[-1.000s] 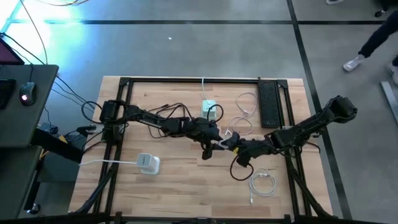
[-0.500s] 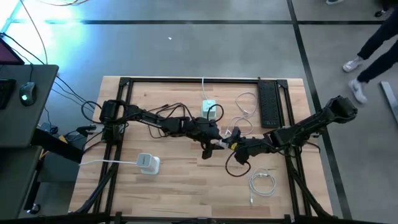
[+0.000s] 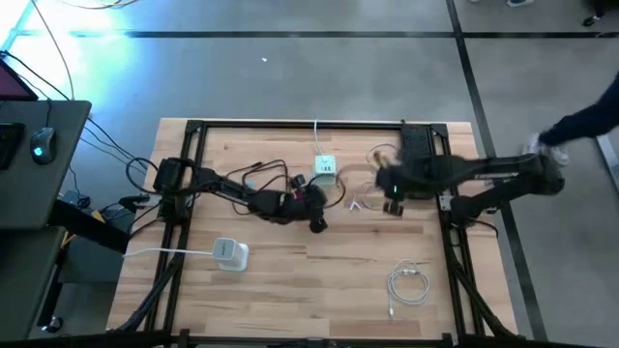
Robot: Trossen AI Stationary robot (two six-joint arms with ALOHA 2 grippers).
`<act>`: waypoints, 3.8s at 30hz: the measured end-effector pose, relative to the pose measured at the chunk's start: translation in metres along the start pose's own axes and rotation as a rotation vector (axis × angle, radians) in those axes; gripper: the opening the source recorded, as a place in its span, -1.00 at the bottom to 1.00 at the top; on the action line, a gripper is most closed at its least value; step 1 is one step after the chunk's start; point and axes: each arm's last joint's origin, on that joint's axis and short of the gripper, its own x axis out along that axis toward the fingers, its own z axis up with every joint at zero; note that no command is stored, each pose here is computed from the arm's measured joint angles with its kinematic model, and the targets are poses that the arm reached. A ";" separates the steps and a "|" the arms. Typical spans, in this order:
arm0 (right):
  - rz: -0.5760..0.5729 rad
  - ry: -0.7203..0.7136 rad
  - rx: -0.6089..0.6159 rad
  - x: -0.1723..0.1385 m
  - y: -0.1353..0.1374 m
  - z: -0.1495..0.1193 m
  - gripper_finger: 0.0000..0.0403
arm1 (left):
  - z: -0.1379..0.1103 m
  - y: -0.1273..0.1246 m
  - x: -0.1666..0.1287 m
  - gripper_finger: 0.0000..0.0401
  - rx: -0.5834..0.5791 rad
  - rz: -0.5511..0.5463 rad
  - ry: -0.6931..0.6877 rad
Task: Insert USB
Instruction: Insert the charger adapter into the black outlet extension
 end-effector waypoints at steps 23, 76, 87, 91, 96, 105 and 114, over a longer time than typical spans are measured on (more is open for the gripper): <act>0.164 0.386 -0.087 0.041 -0.067 -0.024 -0.41 | -0.061 -0.015 -0.031 -0.35 -0.054 0.096 -0.230; 0.073 0.371 -0.515 0.086 -0.083 -0.035 -0.41 | -0.061 -0.015 -0.030 -0.35 -0.051 0.072 -0.224; 0.062 0.389 -0.524 0.101 -0.079 -0.048 -0.41 | -0.061 -0.016 -0.030 -0.35 -0.050 0.054 -0.219; 0.075 0.379 -0.541 0.102 -0.081 -0.048 -0.41 | -0.061 -0.016 -0.030 -0.35 -0.051 0.054 -0.220; 0.090 0.369 -0.520 0.104 -0.086 -0.049 -0.41 | -0.061 -0.016 -0.030 -0.35 -0.051 0.054 -0.220; 0.107 0.333 -0.493 0.106 -0.089 -0.048 -0.41 | -0.061 -0.016 -0.030 -0.35 -0.051 0.050 -0.220; 0.032 0.374 -0.453 0.121 -0.086 -0.060 -0.12 | -0.061 -0.016 -0.030 -0.35 -0.051 0.049 -0.220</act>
